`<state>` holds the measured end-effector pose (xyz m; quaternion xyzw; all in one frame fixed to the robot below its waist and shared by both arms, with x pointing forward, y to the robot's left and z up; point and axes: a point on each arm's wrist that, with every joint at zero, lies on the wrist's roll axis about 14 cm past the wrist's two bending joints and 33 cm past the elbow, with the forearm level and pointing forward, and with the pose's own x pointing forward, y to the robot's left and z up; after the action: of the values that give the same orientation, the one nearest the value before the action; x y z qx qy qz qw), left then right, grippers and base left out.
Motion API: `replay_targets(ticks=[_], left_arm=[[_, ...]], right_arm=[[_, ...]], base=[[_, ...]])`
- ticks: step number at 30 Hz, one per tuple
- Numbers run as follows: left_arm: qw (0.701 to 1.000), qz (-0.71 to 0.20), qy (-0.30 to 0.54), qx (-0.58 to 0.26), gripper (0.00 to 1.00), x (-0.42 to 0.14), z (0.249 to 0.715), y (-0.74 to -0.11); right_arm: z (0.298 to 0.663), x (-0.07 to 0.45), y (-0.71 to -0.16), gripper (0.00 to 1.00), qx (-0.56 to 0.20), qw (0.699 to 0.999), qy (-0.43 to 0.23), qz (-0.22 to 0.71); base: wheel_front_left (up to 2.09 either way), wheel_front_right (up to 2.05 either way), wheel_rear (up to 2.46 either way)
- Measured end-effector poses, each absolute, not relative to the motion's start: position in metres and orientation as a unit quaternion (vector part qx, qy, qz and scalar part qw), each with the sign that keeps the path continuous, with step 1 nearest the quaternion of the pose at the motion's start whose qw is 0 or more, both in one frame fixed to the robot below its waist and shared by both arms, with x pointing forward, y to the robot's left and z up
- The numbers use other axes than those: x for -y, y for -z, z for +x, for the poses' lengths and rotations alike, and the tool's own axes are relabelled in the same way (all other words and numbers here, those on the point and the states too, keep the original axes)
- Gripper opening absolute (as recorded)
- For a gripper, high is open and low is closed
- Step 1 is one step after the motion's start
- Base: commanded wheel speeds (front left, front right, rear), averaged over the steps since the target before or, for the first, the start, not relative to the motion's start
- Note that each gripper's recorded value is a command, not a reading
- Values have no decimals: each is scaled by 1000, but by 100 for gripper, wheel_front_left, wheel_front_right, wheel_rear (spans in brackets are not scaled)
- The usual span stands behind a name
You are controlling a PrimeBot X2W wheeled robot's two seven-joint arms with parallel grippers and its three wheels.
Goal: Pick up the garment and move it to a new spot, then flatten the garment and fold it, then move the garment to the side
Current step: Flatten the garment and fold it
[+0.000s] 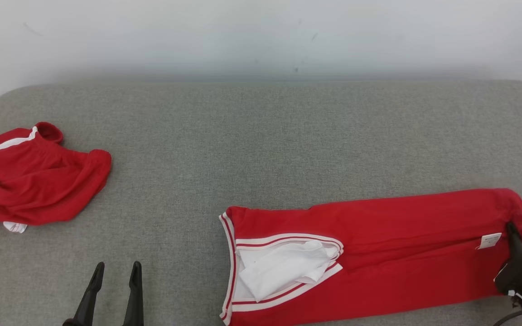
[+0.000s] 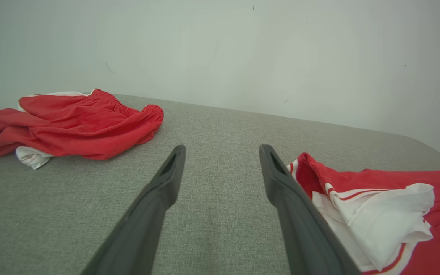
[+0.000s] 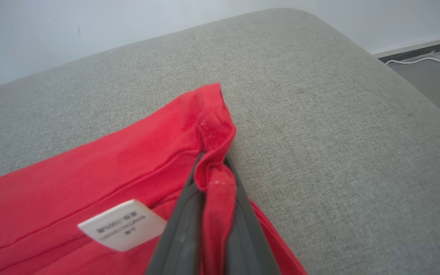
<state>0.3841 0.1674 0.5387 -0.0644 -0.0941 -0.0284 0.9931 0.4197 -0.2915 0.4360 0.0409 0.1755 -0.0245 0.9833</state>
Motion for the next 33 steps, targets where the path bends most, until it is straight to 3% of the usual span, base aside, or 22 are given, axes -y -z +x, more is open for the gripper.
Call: replay_targets(ticks=[4, 13, 22, 33], left_arm=[[993, -69, 28, 94, 100, -166, 385, -539], [992, -72, 32, 96, 100, -162, 383, -541], [992, -75, 27, 99, 100, -165, 378, -543], [992, -79, 11, 99, 100, -174, 369, -544]], right_arm=[[426, 283, -453, 0, -151, 987, 13, 60], [424, 204, -502, 0, -105, 979, -109, 140], [387, 116, -535, 0, -115, 932, -251, 235], [356, 38, -545, 0, -142, 880, -357, 279]], base=[[0, 0, 0], [0, 0, 0], [0, 0, 0], [0, 0, 0]])
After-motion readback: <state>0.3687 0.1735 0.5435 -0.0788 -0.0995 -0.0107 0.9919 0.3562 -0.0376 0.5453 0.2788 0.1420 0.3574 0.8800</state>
